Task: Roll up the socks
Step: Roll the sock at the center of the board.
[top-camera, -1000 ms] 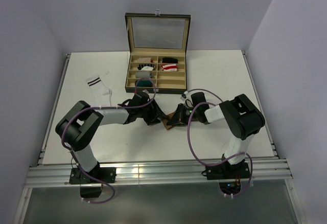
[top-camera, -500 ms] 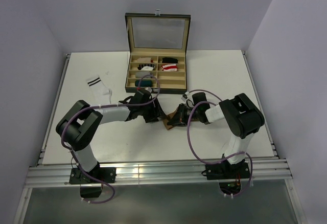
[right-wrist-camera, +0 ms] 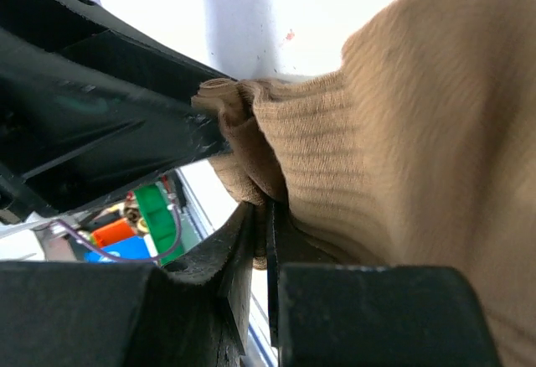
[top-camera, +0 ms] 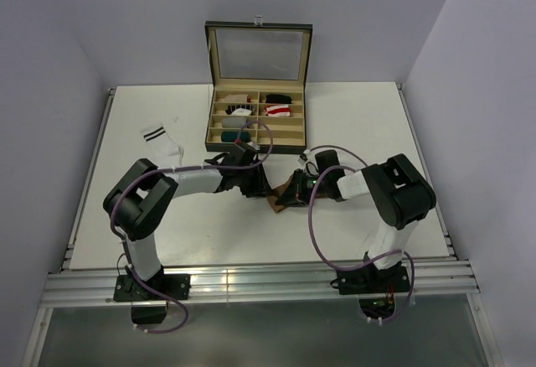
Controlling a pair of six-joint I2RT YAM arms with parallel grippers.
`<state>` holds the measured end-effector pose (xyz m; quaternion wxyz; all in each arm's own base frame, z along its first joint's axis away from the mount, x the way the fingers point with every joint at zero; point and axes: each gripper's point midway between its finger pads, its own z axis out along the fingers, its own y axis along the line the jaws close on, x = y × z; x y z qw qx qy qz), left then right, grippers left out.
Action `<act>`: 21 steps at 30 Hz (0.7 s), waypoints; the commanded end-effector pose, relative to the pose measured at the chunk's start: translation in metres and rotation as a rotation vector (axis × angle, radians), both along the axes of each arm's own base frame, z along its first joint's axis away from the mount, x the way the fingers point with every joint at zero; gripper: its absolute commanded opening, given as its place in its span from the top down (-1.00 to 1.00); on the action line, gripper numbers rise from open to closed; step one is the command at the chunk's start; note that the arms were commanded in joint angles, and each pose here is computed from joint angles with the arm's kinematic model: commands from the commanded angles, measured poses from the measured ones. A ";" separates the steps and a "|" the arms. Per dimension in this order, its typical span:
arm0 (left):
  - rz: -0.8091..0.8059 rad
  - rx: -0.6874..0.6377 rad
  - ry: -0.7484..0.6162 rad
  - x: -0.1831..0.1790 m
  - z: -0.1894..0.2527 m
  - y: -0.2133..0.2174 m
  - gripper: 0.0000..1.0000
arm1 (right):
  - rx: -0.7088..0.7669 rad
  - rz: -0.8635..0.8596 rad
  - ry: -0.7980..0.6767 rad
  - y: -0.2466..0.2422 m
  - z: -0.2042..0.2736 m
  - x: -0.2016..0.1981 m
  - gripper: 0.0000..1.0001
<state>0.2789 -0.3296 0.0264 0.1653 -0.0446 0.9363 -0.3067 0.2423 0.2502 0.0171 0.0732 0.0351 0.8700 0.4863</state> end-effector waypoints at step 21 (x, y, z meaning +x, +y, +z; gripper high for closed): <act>-0.126 0.267 0.008 -0.004 -0.023 0.019 0.99 | -0.597 -0.130 -0.589 -0.037 0.055 0.018 -0.25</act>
